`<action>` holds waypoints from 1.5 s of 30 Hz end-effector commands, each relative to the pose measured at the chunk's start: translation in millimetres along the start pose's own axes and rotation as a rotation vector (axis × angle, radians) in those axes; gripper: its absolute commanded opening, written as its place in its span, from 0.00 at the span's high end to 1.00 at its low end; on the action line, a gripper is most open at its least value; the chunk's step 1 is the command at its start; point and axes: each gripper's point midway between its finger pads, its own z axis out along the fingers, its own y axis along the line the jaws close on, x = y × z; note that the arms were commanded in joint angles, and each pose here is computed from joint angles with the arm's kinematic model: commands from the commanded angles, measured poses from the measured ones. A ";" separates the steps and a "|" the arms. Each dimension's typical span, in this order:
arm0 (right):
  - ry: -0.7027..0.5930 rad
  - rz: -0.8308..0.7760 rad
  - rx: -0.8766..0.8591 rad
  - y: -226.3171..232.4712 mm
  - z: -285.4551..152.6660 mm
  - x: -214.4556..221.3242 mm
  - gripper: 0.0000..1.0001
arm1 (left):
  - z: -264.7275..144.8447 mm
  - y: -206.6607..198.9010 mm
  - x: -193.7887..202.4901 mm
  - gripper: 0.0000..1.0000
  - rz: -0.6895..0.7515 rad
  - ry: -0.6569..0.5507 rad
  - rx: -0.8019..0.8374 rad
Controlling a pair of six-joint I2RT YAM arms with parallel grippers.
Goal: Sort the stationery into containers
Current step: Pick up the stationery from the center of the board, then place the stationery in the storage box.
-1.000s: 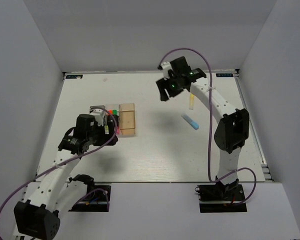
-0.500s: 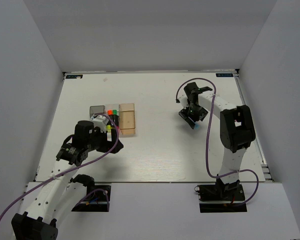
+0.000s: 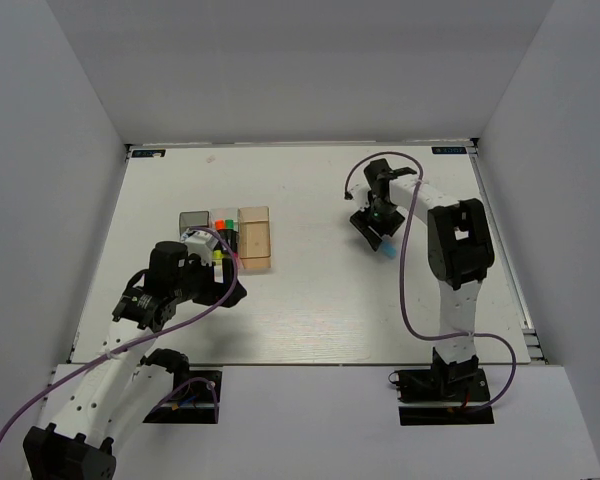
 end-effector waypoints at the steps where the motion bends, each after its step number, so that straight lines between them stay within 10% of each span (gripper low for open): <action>1: -0.011 0.005 -0.073 4.3 0.5 -5.7 0.32 | 0.2 0.6 2.3 0.00 0.015 0.006 0.002; 14: 0.080 0.015 -0.132 15.9 22.3 28.1 0.99 | 0.2 1.6 3.2 0.00 0.015 0.008 -0.003; 28: -0.287 0.180 -0.794 184.4 -138.2 -111.4 1.00 | -3.4 8.6 -4.7 0.00 0.032 -0.050 -0.048; 37: -0.459 0.274 -0.790 279.7 -134.5 -203.8 1.00 | -11.6 28.5 -12.9 0.00 0.040 -0.156 -0.164; 45: -0.826 0.243 -0.666 264.7 -140.5 -290.4 1.00 | -11.1 36.4 -12.6 0.00 0.039 -0.151 -0.206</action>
